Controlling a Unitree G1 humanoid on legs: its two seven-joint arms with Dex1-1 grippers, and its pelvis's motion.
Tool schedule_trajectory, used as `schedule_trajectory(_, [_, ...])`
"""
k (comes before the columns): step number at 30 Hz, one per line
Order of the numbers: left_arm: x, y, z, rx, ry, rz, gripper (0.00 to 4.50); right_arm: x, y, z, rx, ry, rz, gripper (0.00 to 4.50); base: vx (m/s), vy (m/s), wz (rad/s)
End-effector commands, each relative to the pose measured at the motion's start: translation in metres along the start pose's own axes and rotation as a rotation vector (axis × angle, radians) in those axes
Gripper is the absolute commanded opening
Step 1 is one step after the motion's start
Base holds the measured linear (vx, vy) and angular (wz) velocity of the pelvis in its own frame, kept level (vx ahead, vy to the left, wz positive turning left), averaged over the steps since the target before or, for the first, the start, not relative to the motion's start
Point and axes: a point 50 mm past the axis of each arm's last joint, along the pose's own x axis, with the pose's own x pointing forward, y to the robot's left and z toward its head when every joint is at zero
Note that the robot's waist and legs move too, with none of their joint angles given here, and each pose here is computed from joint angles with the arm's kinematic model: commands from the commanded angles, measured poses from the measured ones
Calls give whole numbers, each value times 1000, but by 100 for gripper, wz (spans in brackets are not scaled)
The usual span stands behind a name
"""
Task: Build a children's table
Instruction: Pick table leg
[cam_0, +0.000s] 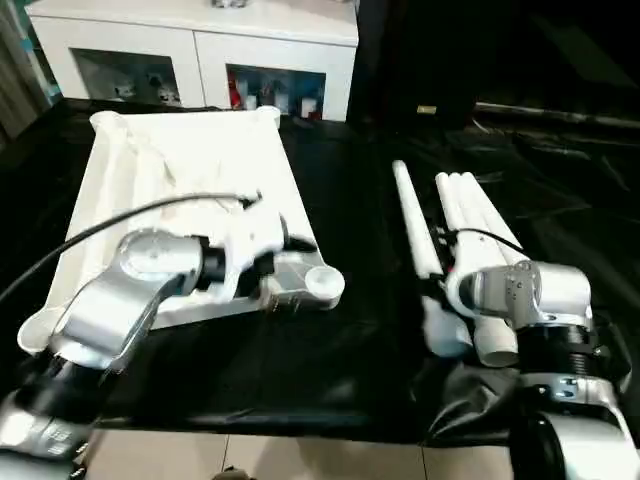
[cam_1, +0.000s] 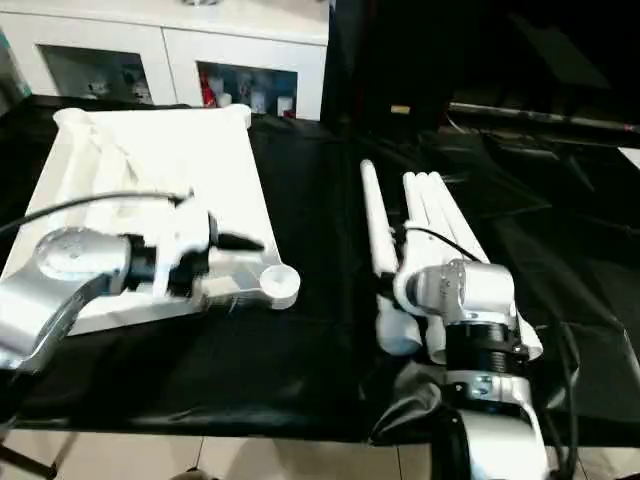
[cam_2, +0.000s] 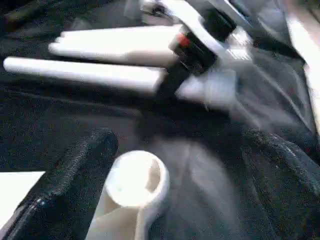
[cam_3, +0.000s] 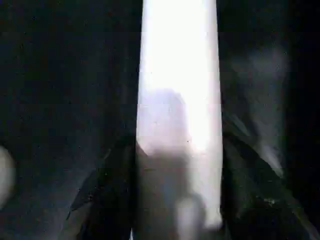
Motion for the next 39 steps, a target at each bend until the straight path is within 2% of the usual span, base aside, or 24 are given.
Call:
schedule_trajectory(1, [0,10,9,-60,-59,71,450,-11,8,24,-14,-191,92,188,0,0,0])
schedule_trajectory(2, [3,15,14,-112,-110,102,450,-15,13,30,-39,-266,145,188,0,0,0])
schedule_trajectory(3, [11,23,30,-272,-237,136,450,-23,21,35,-125,-367,239,188,0,0,0])
schedule_trajectory(4, [12,23,31,-285,-249,137,450,-25,22,35,-132,-380,253,188,0,0,0])
schedule_trajectory(6, [19,27,44,-407,-348,136,450,-36,32,36,-152,-467,393,188,0,0,0])
schedule_trajectory(7, [21,29,47,-445,-370,138,450,-41,36,36,-196,-492,434,188,0,0,0])
schedule_trajectory(8, [21,29,47,-445,-370,138,450,-41,36,36,-196,-492,434,188,0,0,0])
schedule_trajectory(9, [25,30,50,-491,-394,136,450,-46,41,34,-270,-513,471,188,0,0,0])
schedule_trajectory(12, [30,30,57,-562,-443,124,450,-49,48,30,-385,-526,490,188,0,0,0])
schedule_trajectory(17, [37,35,51,-670,-426,197,450,-57,65,35,-441,-622,548,188,0,0,0])
schedule_trajectory(22, [37,36,52,-713,-445,191,450,-58,72,32,-498,-624,574,188,0,0,0])
schedule_trajectory(26, [39,35,56,-769,-468,173,450,-49,76,25,-619,-599,528,188,0,0,0])
schedule_trajectory(28, [40,34,57,-781,-475,168,421,-48,76,24,-635,-598,510,188,0,0,0])
schedule_trajectory(31, [41,32,59,-812,-496,143,411,-42,77,25,-646,-602,456,188,0,0,0])
schedule_trajectory(32, [42,29,61,-820,-500,121,383,-39,79,25,-652,-605,438,188,0,0,0])
schedule_trajectory(37, [45,26,61,-840,-499,121,353,-36,83,27,-656,-616,410,188,0,0,0])
schedule_trajectory(39, [46,27,61,-846,-501,127,327,-34,84,27,-661,-619,400,188,0,0,0])
